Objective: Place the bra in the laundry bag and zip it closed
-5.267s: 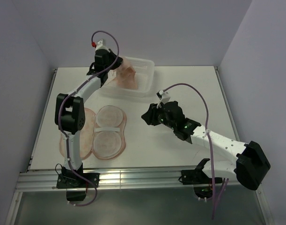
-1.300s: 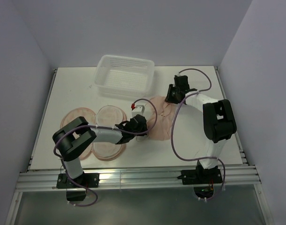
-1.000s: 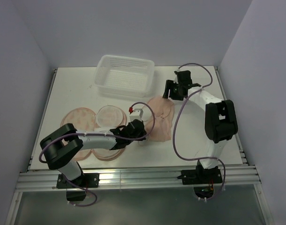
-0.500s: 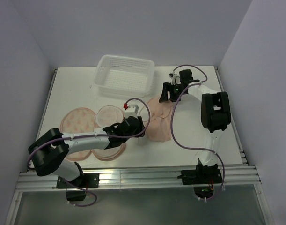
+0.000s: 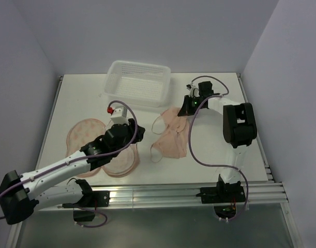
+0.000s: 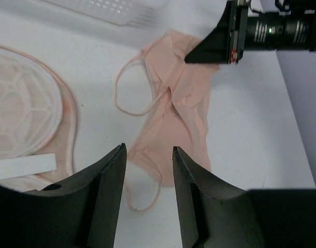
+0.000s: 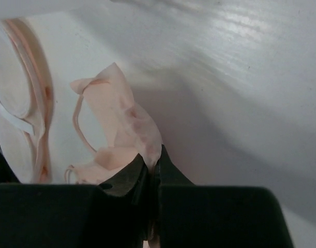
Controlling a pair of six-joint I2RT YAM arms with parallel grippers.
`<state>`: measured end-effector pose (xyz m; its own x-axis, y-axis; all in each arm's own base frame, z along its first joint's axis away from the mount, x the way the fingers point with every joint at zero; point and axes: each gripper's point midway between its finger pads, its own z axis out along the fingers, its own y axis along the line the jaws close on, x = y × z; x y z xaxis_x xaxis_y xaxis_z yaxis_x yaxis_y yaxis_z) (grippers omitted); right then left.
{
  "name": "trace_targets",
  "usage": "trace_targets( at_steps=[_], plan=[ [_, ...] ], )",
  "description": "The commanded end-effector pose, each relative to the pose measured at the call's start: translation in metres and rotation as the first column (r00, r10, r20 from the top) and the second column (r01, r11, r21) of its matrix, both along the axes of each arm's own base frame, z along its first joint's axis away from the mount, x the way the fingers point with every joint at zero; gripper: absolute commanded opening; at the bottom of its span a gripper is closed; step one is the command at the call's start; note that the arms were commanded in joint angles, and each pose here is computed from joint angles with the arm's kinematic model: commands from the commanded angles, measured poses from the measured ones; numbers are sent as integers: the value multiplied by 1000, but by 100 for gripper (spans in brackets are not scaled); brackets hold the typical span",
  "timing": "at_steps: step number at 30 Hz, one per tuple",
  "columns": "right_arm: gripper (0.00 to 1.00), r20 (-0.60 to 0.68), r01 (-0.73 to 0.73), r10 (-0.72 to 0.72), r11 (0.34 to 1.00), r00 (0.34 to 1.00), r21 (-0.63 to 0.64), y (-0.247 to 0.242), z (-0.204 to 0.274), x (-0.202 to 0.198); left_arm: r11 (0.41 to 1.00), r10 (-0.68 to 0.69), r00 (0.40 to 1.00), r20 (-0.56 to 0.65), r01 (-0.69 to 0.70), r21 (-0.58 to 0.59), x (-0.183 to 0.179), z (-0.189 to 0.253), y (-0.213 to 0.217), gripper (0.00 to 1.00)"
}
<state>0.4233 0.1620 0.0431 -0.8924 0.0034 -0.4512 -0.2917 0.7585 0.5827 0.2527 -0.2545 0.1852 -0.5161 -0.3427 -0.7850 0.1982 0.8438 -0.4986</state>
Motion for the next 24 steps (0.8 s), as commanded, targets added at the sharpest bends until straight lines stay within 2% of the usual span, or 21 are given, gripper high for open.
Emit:
trace_targets(
  at_steps=[1,2,6,7,9,10,12,15,19,24],
  plan=[
    [0,269,-11,-6,998,963,62,9,80,3,994,98,994,37,-100,45,-6,10,45,48],
    [0,270,-16,-1,998,963,62,11,80,2,994,102,994,37,-104,44,-6,10,46,49],
    [0,410,-80,41,994,911,78,28,129,-28,987,157,984,86,-158,12,-14,32,74,52],
    [0,480,-102,57,992,875,68,31,155,-38,984,175,980,98,-177,10,-14,36,80,52],
    [0,531,-138,95,990,842,42,46,169,-58,981,192,974,120,-192,-6,-17,47,89,54],
    [0,598,-146,99,989,795,30,49,194,-69,978,208,970,129,-209,-6,-17,51,94,55],
    [0,659,-199,138,980,739,18,65,221,-97,976,216,967,137,-214,-29,-20,58,98,55],
    [0,734,-210,148,978,663,-7,75,256,-117,977,212,967,145,-206,-55,-24,66,101,55],
    [0,777,-281,192,959,600,-20,102,287,-156,973,226,959,169,-216,-76,-29,83,112,58],
    [0,816,-335,206,942,540,-17,126,319,-188,962,262,935,238,-234,-141,-40,124,135,66]
  ],
)
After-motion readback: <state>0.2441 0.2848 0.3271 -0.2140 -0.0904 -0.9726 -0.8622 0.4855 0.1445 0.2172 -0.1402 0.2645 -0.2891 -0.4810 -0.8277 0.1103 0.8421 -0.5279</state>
